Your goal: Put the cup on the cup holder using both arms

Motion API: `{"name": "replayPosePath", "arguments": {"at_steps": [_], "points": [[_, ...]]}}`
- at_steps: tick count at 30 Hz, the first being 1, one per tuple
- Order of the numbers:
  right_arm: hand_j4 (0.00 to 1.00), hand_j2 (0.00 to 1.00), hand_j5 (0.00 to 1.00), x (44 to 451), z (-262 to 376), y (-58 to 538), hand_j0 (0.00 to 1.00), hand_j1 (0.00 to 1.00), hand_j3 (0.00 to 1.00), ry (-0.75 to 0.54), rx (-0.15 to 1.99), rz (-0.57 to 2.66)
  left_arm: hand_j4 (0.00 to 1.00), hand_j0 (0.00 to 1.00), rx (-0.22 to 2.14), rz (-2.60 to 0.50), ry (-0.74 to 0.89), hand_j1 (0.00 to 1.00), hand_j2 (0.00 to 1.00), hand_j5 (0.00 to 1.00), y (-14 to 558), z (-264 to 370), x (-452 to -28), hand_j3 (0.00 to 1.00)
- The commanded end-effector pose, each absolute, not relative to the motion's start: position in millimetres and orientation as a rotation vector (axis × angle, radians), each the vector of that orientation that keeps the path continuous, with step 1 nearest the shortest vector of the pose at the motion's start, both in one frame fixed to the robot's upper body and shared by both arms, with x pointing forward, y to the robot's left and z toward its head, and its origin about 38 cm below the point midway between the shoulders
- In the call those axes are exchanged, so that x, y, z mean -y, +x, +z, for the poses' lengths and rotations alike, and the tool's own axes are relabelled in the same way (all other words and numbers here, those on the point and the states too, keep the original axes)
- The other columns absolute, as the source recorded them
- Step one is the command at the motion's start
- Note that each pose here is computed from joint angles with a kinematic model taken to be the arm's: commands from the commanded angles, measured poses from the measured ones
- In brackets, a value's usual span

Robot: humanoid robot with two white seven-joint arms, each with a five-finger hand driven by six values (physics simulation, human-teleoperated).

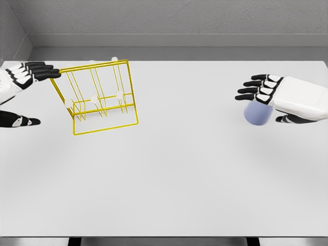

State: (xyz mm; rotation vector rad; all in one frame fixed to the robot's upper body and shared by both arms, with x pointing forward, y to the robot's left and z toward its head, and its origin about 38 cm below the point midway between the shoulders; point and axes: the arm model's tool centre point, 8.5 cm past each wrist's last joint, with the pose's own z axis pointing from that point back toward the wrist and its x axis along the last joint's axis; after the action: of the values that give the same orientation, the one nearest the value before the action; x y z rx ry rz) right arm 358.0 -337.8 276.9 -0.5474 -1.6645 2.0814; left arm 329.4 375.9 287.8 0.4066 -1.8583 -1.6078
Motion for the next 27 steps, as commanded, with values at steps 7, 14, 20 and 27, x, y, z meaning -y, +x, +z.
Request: {"name": "replayPosePath", "arguments": {"at_steps": [7, 14, 20, 27], "points": [[1.00, 1.00, 1.00, 336, 275, 359, 1.00, 1.00, 1.00, -0.541, 1.644, 2.098, 1.00, 1.00, 1.840, -1.592, 0.316, 1.00, 1.00, 1.00, 327, 263, -365, 1.00], [1.00, 1.00, 1.00, 339, 270, 402, 1.00, 1.00, 1.00, -0.656, 1.527, 2.123, 1.00, 1.00, 1.844, -1.589, 0.309, 1.00, 1.00, 1.00, 327, 259, -362, 1.00], [1.00, 1.00, 1.00, 344, 253, 442, 1.00, 1.00, 1.00, -0.663, 1.359, 2.144, 1.00, 1.00, 1.870, -1.562, 0.302, 1.00, 1.00, 1.00, 328, 258, -359, 1.00], [1.00, 1.00, 1.00, 365, 261, 447, 1.00, 1.00, 1.00, -0.746, 1.205, 2.206, 1.00, 1.00, 1.880, -1.542, 0.273, 1.00, 1.00, 1.00, 327, 249, -353, 1.00]]}}
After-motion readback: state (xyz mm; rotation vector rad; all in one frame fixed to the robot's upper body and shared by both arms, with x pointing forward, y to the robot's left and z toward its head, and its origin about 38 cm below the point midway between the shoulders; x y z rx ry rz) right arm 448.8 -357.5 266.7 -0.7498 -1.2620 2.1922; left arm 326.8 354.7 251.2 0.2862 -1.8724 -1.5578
